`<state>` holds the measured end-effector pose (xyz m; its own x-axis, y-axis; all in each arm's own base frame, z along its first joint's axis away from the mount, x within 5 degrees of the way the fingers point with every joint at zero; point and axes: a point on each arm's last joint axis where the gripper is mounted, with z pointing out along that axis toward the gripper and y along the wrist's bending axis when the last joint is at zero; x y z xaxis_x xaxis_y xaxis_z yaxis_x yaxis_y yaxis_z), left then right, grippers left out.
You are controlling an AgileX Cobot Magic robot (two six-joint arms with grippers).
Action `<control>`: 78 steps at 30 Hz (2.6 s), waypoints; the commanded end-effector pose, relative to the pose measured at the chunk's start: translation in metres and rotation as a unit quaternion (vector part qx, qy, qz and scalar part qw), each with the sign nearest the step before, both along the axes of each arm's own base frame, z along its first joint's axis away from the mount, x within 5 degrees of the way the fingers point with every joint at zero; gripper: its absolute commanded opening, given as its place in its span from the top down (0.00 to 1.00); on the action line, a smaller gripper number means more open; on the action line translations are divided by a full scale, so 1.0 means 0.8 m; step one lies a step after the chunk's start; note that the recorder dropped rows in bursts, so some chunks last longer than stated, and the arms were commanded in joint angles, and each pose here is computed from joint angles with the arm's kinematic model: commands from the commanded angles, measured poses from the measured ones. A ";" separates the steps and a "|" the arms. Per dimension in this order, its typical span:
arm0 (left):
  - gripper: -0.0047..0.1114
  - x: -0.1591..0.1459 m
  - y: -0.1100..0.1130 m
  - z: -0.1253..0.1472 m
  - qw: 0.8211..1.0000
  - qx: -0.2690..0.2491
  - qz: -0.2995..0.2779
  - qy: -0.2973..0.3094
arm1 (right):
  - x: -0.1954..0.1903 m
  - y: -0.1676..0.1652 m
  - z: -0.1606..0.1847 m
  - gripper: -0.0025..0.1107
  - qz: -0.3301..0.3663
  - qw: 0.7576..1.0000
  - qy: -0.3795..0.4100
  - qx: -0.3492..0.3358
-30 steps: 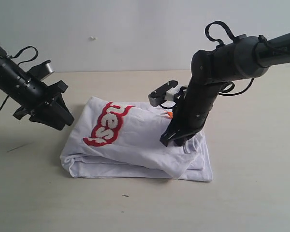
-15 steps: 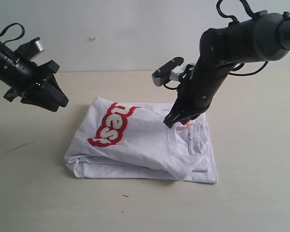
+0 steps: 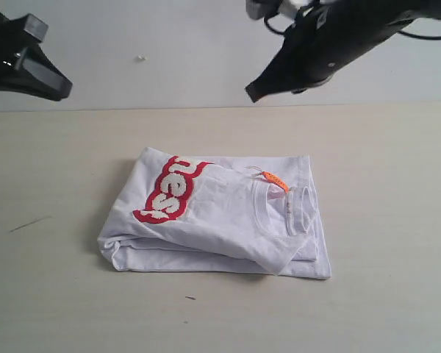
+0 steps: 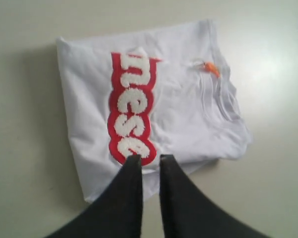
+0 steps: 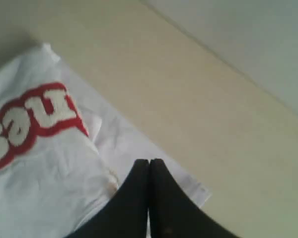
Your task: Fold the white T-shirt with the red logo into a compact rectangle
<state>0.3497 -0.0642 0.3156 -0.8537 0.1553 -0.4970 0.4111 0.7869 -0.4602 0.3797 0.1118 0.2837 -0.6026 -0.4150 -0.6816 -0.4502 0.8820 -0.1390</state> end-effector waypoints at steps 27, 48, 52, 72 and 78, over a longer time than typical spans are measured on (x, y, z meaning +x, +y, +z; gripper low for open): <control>0.96 -0.342 0.046 -0.008 0.879 -0.005 0.206 -0.430 | -0.288 -0.088 0.040 0.98 -0.064 0.939 -0.291 0.171; 0.96 -0.343 0.066 -0.003 0.840 0.028 0.282 -0.462 | -0.287 -0.088 0.041 0.98 -0.064 0.938 -0.296 0.171; 0.96 -0.343 0.080 -0.023 0.832 0.064 0.331 -0.440 | -0.287 -0.088 0.041 0.98 -0.064 0.938 -0.296 0.171; 0.96 -0.371 0.085 -0.156 0.853 0.115 0.330 -0.389 | -0.287 -0.088 0.041 0.98 -0.064 0.938 -0.296 0.171; 0.96 -0.370 0.083 -0.165 0.860 0.103 0.328 -0.378 | -0.287 -0.088 0.041 0.98 -0.065 0.938 -0.295 0.173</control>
